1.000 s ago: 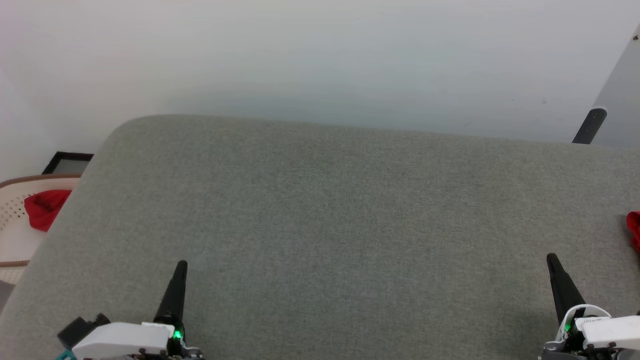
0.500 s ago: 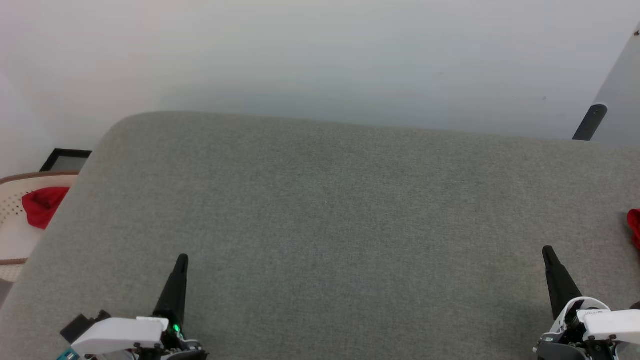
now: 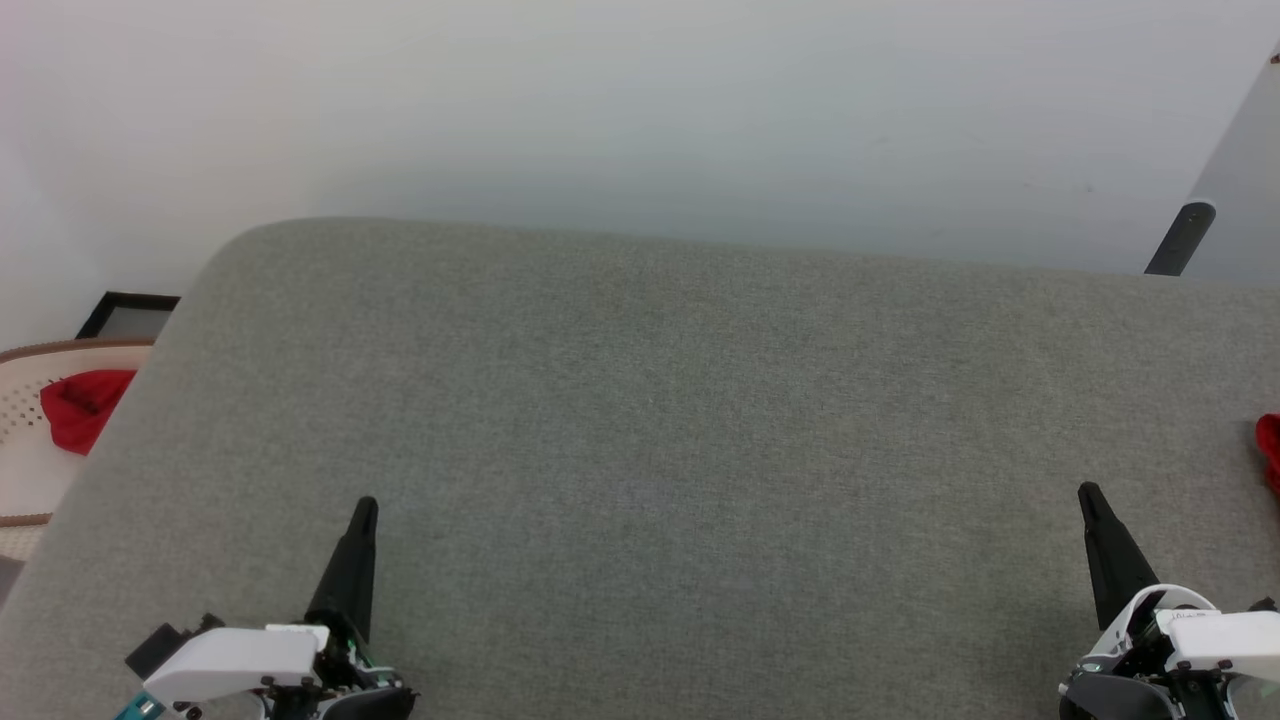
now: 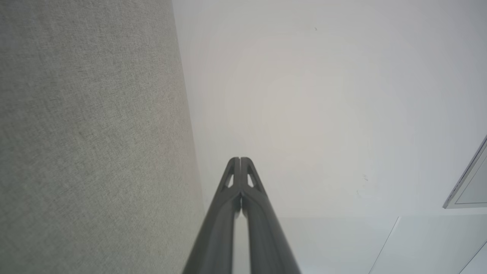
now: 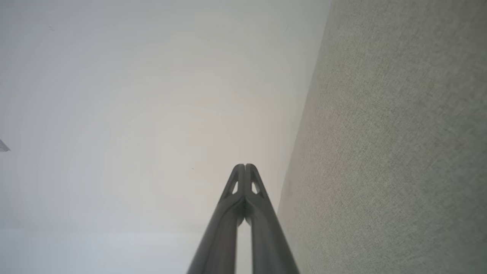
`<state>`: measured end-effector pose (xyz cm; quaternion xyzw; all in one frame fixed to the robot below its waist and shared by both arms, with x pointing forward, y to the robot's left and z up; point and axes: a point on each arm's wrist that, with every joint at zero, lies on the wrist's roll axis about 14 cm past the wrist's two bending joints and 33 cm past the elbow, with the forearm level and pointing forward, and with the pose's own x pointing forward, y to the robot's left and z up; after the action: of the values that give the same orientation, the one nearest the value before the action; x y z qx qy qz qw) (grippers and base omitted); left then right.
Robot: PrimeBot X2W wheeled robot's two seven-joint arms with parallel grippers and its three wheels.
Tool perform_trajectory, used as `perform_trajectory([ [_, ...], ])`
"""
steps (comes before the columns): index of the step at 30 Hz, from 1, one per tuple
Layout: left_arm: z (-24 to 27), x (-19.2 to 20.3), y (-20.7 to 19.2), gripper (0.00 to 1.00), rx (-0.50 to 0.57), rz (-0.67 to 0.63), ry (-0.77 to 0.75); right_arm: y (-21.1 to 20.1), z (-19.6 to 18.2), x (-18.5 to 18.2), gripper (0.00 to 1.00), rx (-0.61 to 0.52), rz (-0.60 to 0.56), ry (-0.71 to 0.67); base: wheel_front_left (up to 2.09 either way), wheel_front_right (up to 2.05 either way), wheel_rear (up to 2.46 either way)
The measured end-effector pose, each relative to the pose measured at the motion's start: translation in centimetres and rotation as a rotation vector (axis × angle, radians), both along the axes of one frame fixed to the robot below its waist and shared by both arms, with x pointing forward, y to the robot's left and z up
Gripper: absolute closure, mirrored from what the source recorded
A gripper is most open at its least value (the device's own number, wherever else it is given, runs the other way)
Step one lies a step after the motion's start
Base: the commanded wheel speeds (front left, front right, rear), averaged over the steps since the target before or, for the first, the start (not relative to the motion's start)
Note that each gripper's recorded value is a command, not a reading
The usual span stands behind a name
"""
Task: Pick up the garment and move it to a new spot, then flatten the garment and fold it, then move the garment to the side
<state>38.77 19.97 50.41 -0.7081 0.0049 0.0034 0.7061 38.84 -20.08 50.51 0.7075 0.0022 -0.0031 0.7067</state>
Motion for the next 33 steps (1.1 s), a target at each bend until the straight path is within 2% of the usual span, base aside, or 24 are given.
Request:
perform_trajectory([
  [33,0.03,0.02,0.03,1.00,-0.001,0.001,-0.001,0.02,0.04,0.03,1.00,0.000,0.000,-0.001,0.00,0.00,0.00],
])
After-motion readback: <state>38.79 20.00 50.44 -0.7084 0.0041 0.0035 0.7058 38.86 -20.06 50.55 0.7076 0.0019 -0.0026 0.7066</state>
